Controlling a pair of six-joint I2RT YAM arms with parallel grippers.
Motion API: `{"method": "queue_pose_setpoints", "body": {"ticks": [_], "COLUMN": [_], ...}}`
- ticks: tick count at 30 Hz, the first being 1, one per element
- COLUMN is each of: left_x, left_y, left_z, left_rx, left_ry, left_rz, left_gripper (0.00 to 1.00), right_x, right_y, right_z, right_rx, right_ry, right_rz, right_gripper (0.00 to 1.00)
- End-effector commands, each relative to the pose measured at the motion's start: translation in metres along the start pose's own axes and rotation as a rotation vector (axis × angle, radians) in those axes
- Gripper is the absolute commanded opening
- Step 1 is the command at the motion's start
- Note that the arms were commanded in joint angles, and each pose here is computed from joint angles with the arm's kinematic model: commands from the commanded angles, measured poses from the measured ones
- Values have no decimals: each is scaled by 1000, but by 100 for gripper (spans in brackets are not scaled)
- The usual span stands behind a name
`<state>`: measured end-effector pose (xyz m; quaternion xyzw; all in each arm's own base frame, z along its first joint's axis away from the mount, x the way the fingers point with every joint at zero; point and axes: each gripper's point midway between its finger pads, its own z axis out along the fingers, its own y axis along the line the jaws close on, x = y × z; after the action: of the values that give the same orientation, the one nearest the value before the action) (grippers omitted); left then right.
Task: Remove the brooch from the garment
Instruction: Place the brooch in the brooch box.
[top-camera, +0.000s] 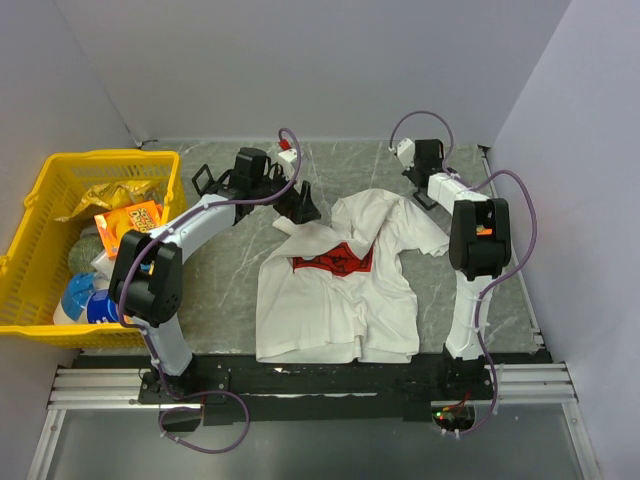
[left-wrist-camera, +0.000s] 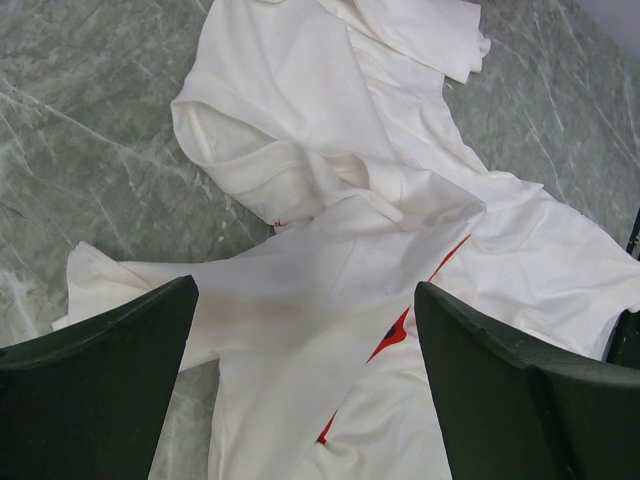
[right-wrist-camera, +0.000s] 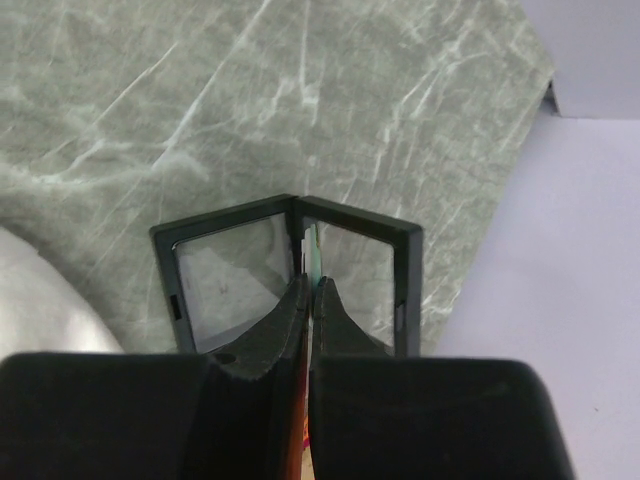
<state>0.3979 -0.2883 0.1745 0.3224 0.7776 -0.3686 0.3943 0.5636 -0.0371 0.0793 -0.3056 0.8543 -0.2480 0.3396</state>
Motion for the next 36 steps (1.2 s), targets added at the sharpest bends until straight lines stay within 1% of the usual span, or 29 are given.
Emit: {"method": "queue_pose_setpoints", "body": {"ticks": [1, 36], "left_x": [-15, -10], "left_y": [-6, -4], "left_z": [-4, -1], "left_rx": [23, 22], "left_ry": [-41, -34], "left_rz": [20, 14], "left_gripper": [96, 96], "right_x": [1, 23], "right_y": [5, 22], "right_z": [4, 14], "right_rx": [-15, -71], "right_ry": [-9, 46], "right_rz": [25, 13], "right_gripper": [0, 0]}}
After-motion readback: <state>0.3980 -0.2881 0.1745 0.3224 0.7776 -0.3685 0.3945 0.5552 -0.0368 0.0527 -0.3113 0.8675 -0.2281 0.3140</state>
